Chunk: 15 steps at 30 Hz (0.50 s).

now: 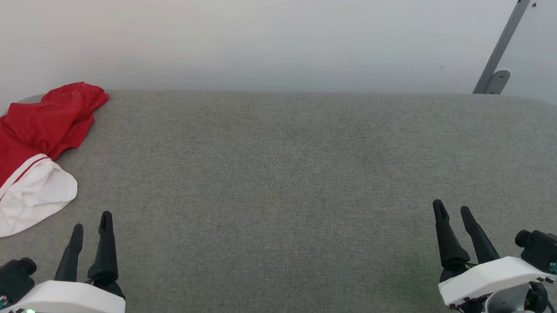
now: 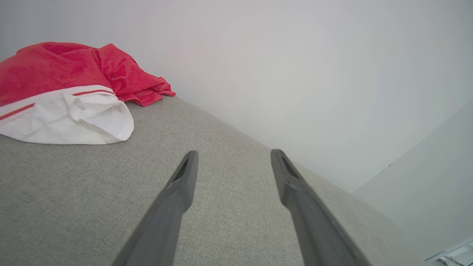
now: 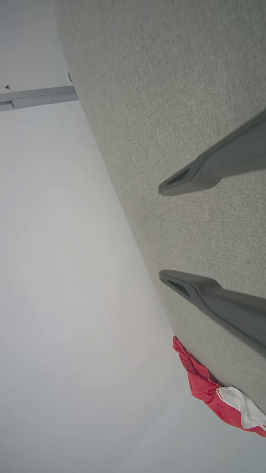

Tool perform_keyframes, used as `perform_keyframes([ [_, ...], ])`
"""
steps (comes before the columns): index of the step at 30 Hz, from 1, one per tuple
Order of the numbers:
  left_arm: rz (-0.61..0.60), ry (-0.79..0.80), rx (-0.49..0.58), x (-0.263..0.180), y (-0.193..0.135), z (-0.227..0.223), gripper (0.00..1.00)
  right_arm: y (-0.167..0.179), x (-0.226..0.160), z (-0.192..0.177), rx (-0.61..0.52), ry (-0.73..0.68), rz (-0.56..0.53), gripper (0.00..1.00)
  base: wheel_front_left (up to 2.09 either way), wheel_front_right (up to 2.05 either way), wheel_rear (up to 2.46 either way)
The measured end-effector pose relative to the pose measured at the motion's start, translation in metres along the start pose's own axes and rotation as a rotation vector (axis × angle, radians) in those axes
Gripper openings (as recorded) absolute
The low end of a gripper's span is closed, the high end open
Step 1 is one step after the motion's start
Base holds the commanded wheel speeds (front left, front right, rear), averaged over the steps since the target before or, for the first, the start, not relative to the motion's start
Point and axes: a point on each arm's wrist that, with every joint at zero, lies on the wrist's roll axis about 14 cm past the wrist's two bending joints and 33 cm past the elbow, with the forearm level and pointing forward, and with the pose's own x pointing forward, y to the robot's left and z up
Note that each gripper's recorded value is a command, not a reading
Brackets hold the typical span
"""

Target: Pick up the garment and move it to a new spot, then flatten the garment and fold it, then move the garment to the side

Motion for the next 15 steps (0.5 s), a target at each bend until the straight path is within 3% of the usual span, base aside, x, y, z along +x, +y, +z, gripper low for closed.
perform_keyframes([
  [15, -0.042, -0.033, 0.129, -0.0033, -0.0075, 0.0057, 1.00, 0.0069, 0.0014, 0.0055, -0.139, -0.021, 0.032, 1.00, 0.00, 0.00, 0.00],
])
